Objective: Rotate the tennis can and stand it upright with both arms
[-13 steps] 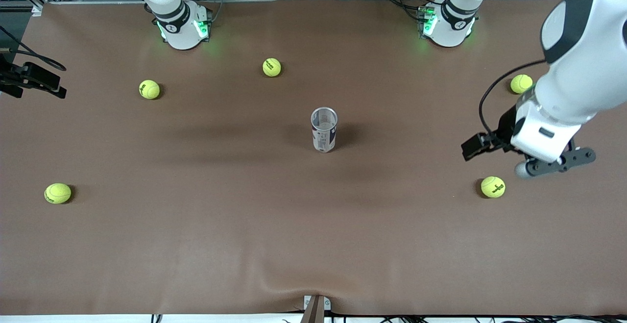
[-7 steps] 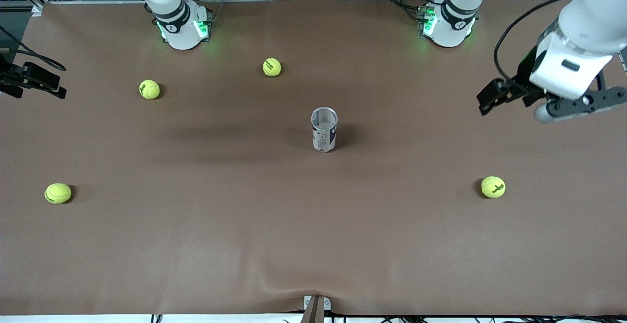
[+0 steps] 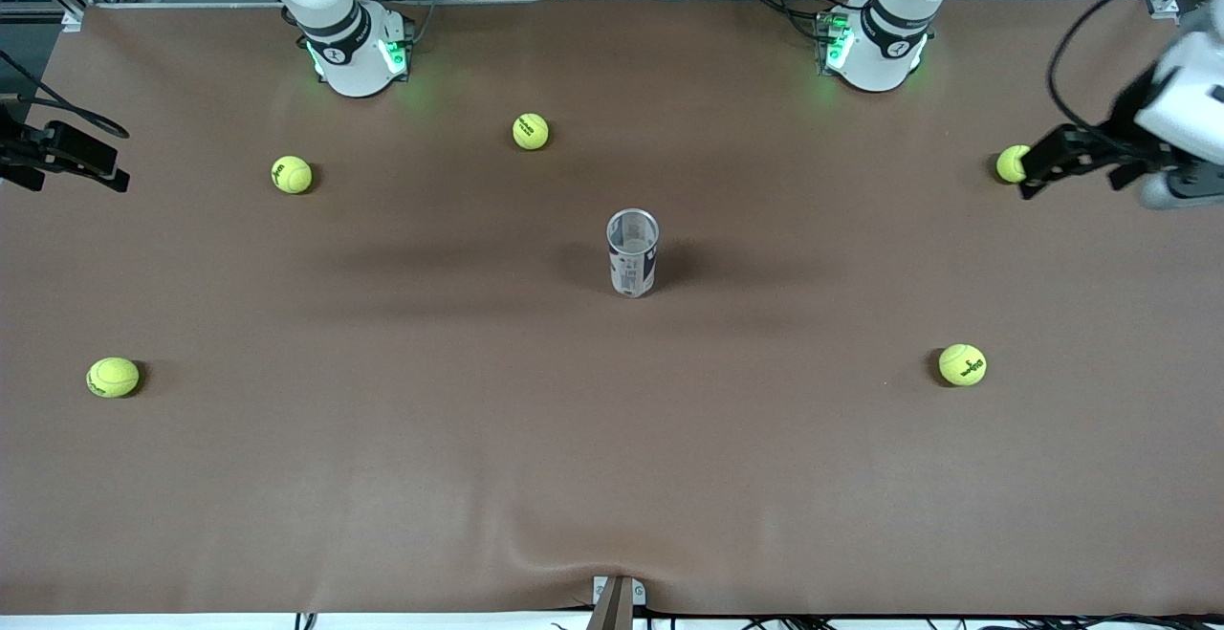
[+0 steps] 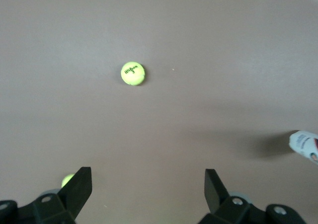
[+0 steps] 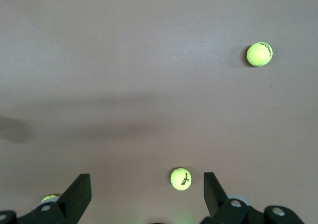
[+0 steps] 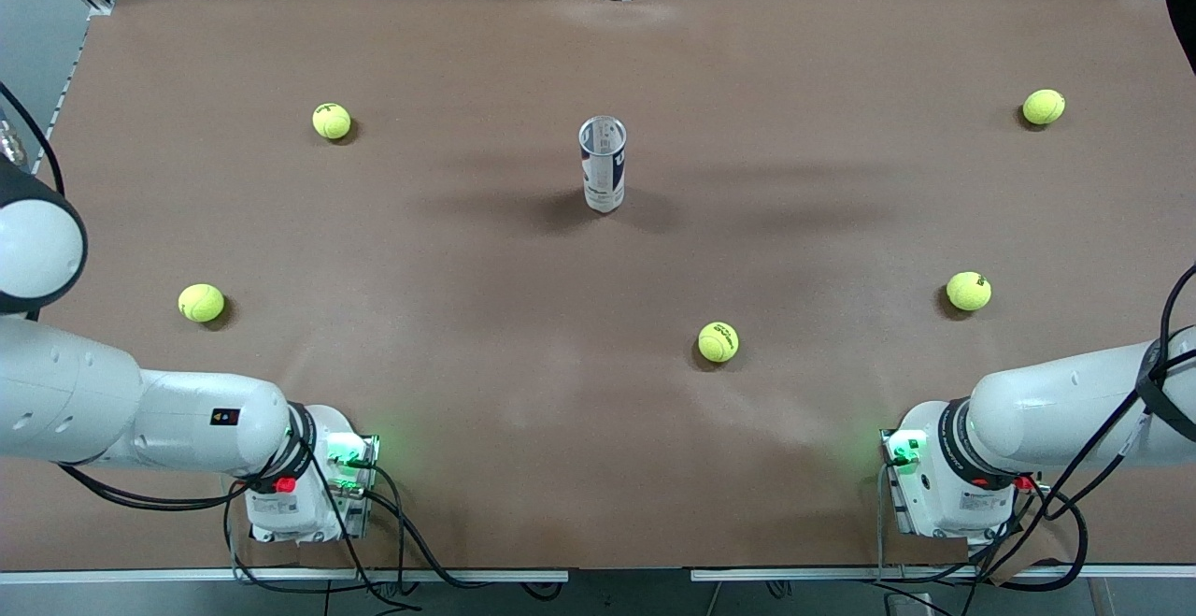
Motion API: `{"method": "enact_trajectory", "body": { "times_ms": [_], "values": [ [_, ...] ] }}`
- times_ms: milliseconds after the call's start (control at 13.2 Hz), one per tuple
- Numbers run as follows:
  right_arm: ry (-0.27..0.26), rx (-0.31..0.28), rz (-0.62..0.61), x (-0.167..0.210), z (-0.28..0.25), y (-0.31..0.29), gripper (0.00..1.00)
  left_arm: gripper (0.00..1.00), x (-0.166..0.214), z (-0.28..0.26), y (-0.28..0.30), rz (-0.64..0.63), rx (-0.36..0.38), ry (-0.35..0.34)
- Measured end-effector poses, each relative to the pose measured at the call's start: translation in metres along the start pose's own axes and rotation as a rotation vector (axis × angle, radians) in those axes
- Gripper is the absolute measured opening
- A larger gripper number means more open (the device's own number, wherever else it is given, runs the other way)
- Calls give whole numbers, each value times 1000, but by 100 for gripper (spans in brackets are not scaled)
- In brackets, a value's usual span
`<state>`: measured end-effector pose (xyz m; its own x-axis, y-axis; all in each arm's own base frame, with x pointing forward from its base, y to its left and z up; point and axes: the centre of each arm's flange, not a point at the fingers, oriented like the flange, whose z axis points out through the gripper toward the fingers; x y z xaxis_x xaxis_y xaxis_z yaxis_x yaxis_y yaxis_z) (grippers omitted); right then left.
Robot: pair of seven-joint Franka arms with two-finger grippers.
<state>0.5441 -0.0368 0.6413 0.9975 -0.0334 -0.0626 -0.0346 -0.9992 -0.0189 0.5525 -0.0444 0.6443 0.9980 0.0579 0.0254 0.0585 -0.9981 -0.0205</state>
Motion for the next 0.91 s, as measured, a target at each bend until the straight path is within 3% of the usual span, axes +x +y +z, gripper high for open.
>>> {"method": "enact_trajectory", "body": {
  "times_ms": [377,906],
  "values": [
    [0,0,0,0,0,0,100,100,6,1,-46,63,1,6],
    [0,0,0,0,0,0,100,100,5,0,-30,140,-3,8]
  ]
}}
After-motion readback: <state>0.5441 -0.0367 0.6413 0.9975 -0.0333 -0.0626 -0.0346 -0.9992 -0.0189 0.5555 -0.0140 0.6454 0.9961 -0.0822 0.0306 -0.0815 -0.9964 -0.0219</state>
